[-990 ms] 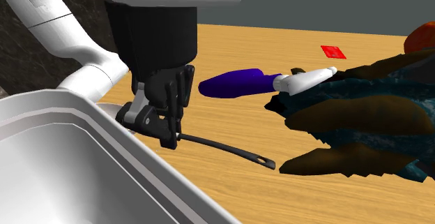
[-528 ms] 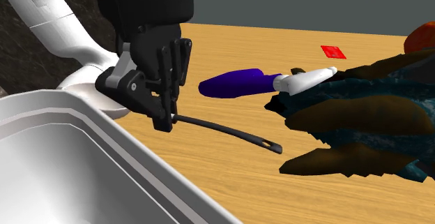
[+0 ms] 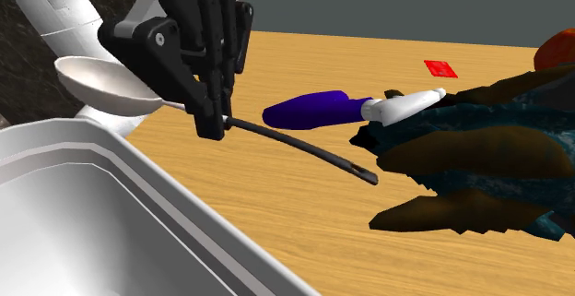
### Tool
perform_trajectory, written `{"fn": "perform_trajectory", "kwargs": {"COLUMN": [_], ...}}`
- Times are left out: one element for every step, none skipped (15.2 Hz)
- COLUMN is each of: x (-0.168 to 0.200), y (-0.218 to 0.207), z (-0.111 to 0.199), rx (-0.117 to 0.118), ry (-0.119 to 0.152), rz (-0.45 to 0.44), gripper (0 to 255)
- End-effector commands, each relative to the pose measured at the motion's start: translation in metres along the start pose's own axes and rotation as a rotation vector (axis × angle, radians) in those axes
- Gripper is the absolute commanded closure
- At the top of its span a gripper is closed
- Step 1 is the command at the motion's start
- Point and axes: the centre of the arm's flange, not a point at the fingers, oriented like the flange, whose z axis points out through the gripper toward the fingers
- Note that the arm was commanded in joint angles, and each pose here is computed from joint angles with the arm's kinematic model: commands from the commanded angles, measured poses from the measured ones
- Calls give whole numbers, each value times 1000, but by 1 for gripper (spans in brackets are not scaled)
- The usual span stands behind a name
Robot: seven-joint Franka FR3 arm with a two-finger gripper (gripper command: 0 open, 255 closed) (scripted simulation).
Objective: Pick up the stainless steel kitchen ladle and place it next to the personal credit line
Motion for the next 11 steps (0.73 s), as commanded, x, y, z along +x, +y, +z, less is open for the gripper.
{"fn": "perform_trajectory", "kwargs": {"x": [9,15,21,27,33,39,45,50,56,62,68], "y": [-18,-29,-41,-53,-64,-76,-88,-100,-111,-123,-135], "z": [-3,-5,-7,-9,-11,-12,-14,-16,-18,-19,-21], "rx": [0,0,0,0,0,0,0,0,0,0,0], "ry": [1,1,1,1,1,1,1,1,1,1,1], "rz": [0,0,0,0,0,0,0,0,0,0,0], "gripper": [255,255,255,255,255,255,255,255,255,255,255]}}
